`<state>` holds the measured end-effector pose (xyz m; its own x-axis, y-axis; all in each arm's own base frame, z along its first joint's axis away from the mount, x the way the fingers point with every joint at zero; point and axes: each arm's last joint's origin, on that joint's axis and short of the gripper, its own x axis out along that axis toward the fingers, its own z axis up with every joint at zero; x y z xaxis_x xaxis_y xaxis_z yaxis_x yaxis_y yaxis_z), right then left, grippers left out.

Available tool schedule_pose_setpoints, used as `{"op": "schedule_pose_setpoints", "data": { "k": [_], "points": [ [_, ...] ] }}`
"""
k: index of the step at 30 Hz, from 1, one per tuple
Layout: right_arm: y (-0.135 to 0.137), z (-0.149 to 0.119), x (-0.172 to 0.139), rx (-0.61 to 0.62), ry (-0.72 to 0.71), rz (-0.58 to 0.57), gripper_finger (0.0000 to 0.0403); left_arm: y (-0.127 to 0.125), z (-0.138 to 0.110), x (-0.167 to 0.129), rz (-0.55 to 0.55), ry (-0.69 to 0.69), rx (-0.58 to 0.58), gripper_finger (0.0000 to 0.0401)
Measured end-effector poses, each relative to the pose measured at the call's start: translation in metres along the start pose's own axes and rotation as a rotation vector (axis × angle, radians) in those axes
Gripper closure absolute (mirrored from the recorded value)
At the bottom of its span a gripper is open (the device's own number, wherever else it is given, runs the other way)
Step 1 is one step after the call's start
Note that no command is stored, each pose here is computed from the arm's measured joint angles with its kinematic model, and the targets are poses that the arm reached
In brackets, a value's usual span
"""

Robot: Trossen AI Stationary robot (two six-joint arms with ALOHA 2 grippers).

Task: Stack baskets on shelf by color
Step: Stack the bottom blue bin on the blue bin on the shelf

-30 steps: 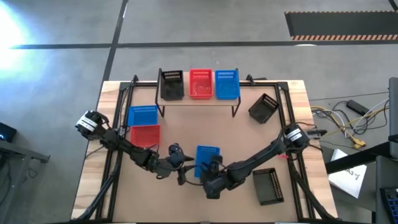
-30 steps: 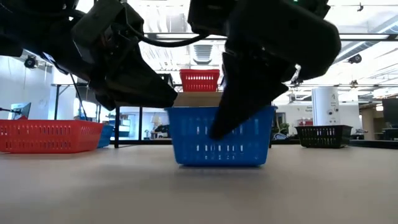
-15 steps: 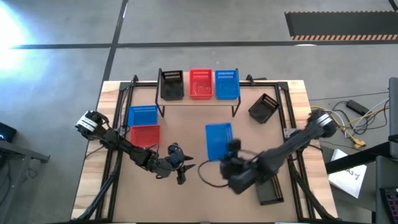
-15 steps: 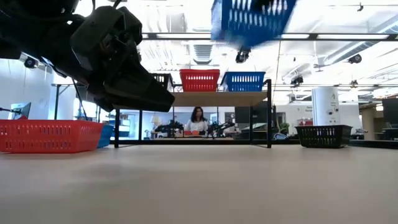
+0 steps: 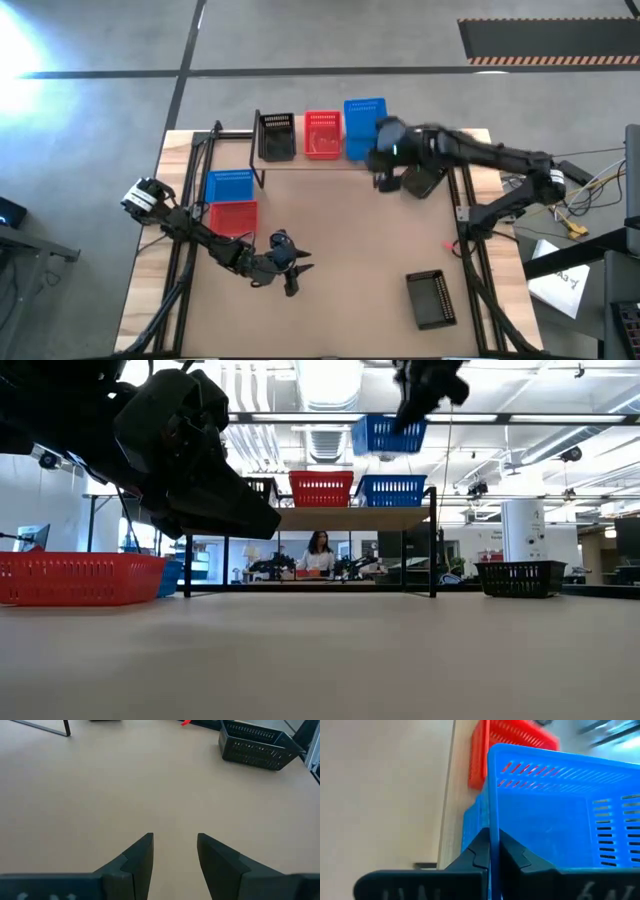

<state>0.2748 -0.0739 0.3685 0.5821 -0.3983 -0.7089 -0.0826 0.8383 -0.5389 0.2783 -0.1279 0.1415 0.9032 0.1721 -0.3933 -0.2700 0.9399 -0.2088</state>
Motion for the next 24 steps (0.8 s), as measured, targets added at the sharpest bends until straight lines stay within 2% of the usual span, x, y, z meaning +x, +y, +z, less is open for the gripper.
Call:
{"op": "schedule_pose_setpoints", "data": {
  "k": [3,6,13,24],
  "points": [
    [-0.026,-0.021,0.018,0.092,-0.013,0.093,0.0394,0.0,0.0,0.0,0.001,0.0,0.0,0.0265],
    [-0.038,-0.032,0.03,0.124,-0.005,0.131,0.0394,0.0,0.0,0.0,0.001,0.0,-0.001,0.0265],
    [-0.041,-0.034,0.04,0.139,0.003,0.141,0.0394,0.0,0.0,0.0,0.0,-0.001,-0.001,0.0265],
    [-0.038,-0.037,0.036,0.19,0.035,0.163,0.0394,0.0,0.0,0.0,0.0,-0.001,-0.002,0.0265]
  ]
}}
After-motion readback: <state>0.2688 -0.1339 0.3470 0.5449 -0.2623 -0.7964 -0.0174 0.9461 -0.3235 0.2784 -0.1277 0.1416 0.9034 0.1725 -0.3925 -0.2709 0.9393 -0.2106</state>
